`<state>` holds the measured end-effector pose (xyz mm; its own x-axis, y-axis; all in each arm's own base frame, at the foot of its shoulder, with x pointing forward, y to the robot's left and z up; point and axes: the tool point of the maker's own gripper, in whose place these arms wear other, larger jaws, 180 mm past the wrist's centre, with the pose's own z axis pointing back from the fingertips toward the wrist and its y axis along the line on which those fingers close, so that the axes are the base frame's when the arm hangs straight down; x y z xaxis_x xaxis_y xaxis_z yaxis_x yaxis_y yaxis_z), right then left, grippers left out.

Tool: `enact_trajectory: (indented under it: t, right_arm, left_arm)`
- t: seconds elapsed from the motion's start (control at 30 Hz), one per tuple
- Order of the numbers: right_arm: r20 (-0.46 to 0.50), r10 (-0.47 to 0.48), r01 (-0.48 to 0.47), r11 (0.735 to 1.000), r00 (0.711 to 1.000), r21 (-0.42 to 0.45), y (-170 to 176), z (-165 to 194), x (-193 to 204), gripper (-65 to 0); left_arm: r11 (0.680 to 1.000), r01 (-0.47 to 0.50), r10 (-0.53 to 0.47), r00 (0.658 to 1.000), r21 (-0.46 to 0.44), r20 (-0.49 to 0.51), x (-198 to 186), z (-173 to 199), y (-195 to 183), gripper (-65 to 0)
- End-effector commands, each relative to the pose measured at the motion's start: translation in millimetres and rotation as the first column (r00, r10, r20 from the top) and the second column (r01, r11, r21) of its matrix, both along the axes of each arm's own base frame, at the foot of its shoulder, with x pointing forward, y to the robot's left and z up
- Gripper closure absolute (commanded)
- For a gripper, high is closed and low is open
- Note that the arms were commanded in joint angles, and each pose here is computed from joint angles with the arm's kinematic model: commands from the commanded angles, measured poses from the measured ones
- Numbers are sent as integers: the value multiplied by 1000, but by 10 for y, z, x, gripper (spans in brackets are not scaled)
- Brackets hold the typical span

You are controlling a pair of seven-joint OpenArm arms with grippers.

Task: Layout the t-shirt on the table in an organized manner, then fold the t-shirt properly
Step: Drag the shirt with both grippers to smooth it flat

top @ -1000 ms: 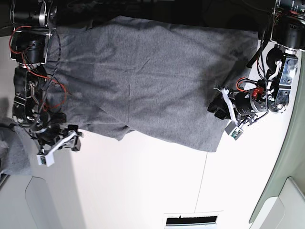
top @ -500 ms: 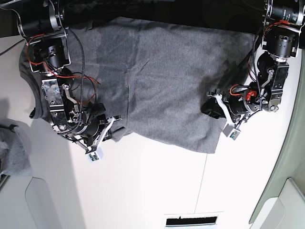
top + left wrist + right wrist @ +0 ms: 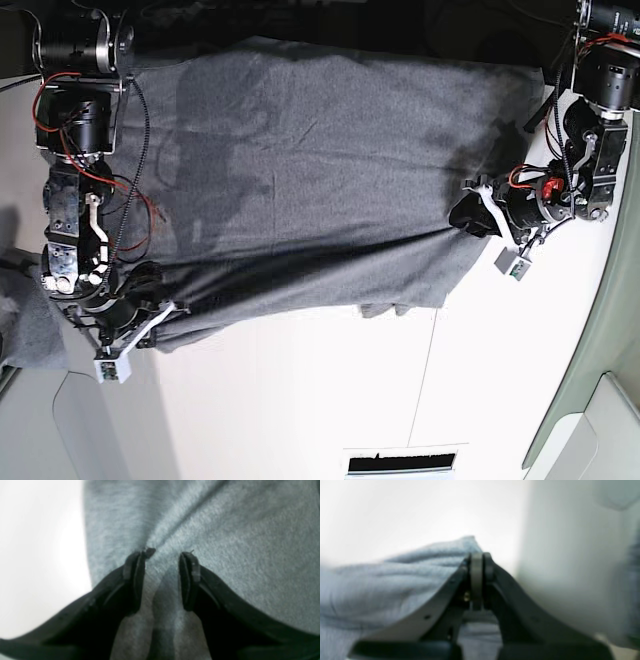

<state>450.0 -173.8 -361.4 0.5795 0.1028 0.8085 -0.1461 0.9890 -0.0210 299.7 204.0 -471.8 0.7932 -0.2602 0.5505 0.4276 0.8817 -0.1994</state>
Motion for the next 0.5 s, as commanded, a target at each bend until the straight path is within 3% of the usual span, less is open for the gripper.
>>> enact_trajectory:
  t: [0.0,0.13,0.23,0.33,0.47]
  right_arm:
    - [80,-25,24,1000,996,15,-77,300,145,0]
    - [31,-8,5,994,999,108,-39,335,67,0]
    - [-31,78,-71,982,997,176,160,175,-103,0]
    - [-91,95,-72,970,991,234,251,-118,-378,0]
    - [-187,91,-36,960,978,279,291,-542,-826,-234]
  left_arm:
    - [994,15,-5,995,109,-99,-232,-166,225,-264]
    - [995,15,-3,993,99,-120,-351,-234,200,-264]
    - [996,16,-5,993,91,-119,-347,-240,159,-264]
    - [996,17,-6,992,90,-124,-356,-249,143,-264]
    - [995,19,-7,991,93,-130,-366,-253,151,-264]
